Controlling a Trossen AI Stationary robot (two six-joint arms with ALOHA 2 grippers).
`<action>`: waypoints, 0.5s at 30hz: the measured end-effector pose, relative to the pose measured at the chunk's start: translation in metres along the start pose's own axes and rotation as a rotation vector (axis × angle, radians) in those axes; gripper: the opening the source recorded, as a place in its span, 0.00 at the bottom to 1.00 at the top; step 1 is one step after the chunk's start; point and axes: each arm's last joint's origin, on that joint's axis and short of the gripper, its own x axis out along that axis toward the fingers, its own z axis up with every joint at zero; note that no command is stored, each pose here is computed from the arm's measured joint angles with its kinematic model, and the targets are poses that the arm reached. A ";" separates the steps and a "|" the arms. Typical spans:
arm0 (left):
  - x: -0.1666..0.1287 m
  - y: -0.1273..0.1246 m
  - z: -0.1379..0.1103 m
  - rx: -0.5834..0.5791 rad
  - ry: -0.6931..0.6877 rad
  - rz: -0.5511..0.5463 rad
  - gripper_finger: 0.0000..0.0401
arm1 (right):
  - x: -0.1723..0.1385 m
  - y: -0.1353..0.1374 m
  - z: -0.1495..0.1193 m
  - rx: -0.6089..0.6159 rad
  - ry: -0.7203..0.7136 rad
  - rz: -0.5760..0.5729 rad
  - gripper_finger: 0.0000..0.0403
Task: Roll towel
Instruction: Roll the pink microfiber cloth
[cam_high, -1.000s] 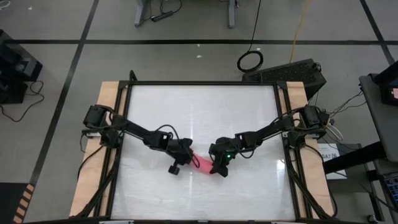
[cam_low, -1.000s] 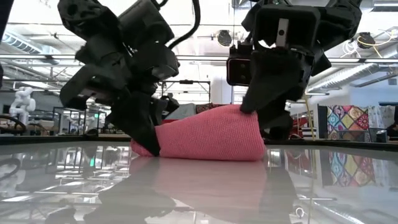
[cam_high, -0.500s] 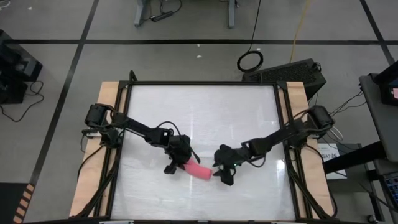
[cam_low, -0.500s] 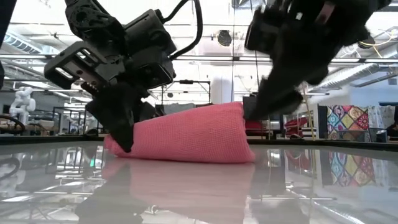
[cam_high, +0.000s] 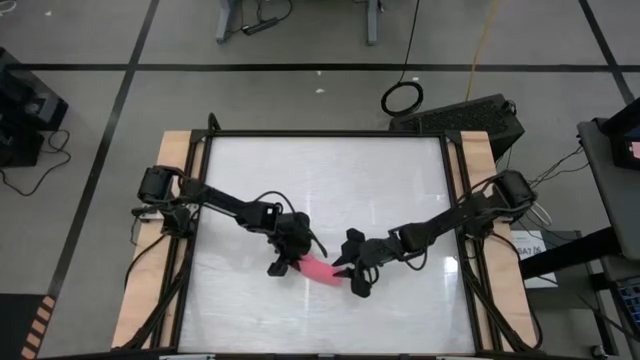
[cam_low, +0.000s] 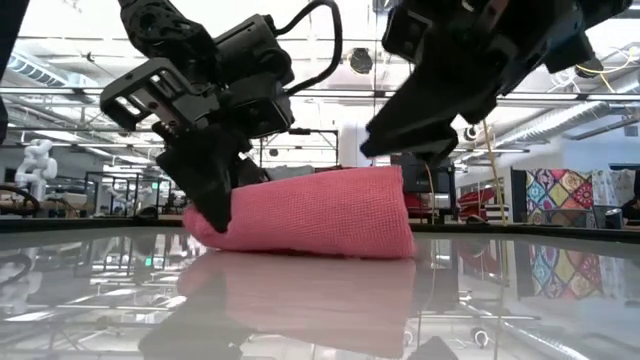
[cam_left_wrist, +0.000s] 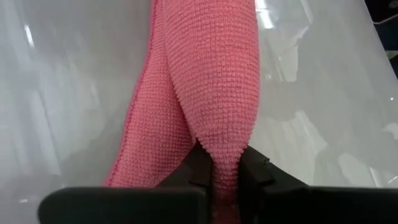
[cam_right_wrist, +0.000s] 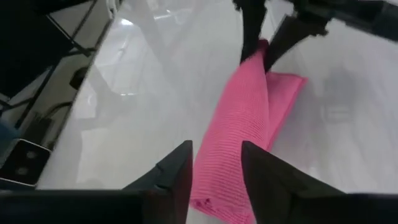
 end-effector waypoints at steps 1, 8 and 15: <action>-0.001 0.001 0.001 -0.002 -0.002 0.002 0.09 | 0.001 -0.002 -0.001 0.002 0.007 -0.006 0.30; -0.003 0.002 0.004 -0.006 -0.006 0.007 0.09 | 0.015 -0.012 -0.016 0.046 0.087 -0.049 0.18; -0.003 0.003 0.004 -0.006 -0.010 0.043 0.10 | 0.017 -0.001 -0.025 0.064 0.115 -0.029 0.06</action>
